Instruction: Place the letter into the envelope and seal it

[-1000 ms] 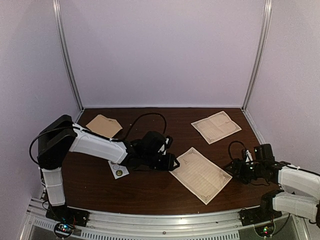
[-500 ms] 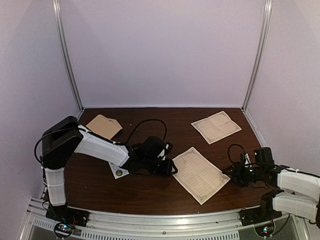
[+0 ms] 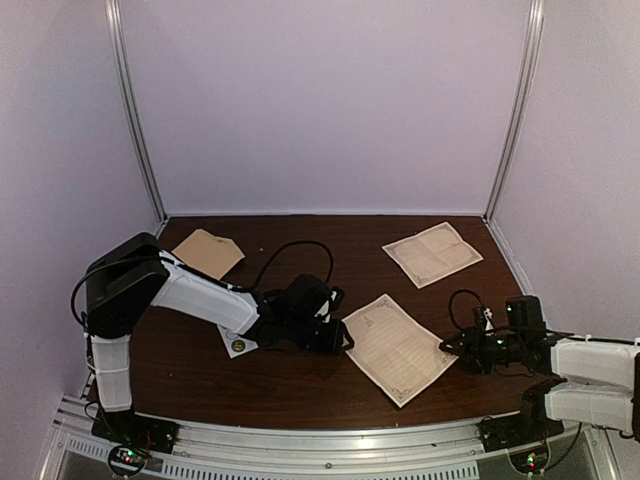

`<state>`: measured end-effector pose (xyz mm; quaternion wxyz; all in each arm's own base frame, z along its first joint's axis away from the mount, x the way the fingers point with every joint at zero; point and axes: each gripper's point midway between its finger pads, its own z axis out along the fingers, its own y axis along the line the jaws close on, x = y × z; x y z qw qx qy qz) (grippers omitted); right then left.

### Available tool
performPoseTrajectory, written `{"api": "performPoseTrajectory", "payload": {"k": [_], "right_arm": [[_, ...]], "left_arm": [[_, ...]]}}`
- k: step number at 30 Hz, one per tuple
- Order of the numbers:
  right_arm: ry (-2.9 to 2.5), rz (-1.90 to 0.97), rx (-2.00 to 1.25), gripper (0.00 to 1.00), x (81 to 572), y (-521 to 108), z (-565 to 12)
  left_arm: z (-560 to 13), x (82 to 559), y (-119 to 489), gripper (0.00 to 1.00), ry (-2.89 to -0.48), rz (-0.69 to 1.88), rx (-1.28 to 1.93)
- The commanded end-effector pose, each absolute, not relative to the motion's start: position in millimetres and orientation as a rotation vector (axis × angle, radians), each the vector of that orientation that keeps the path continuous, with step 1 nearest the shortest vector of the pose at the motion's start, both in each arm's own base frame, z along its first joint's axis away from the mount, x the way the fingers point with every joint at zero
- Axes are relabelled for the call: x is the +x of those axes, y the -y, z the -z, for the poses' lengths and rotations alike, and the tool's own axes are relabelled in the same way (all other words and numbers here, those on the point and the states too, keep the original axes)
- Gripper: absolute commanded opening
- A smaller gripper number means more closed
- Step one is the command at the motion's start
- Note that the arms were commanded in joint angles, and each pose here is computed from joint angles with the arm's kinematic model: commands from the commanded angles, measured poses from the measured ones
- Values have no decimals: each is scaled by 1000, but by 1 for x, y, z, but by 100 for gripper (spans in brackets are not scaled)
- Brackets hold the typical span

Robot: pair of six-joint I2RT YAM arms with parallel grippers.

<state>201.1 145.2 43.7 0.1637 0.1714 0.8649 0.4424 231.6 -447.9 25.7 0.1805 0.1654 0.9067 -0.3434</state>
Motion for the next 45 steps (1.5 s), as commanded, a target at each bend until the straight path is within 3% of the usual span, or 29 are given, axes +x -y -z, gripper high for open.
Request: {"api": "performPoseTrajectory", "payload": {"k": [1, 5, 10, 15, 21, 24, 34, 45], "right_arm": [[-2472, -1281, 396, 45, 203, -150, -45], [-2483, -1292, 391, 44, 204, -152, -41], [-2461, -1322, 364, 33, 209, -156, -47], [-2422, -1319, 365, 0, 217, -155, -58], [-2327, -1292, 292, 0, 234, -155, -95], [-2279, -1283, 187, 0, 243, -159, -125], [-2196, -1300, -257, 0, 256, -204, -220], [-2012, -1406, -660, 0, 231, -268, -318]], "left_arm": [[-21, 228, 449, 32, -2561, 960, 506], [-23, 230, 451, 32, -2554, 956, 513], [-25, 230, 453, 32, -2548, 964, 517], [-38, 236, 453, 32, -2506, 959, 496], [-111, 259, 437, 61, -2333, 992, 401], [-142, 266, 424, 71, -2281, 1020, 392], [-232, 284, 372, 83, -2092, 1121, 439], [-283, 256, 332, 92, -1872, 1299, 580]]}}
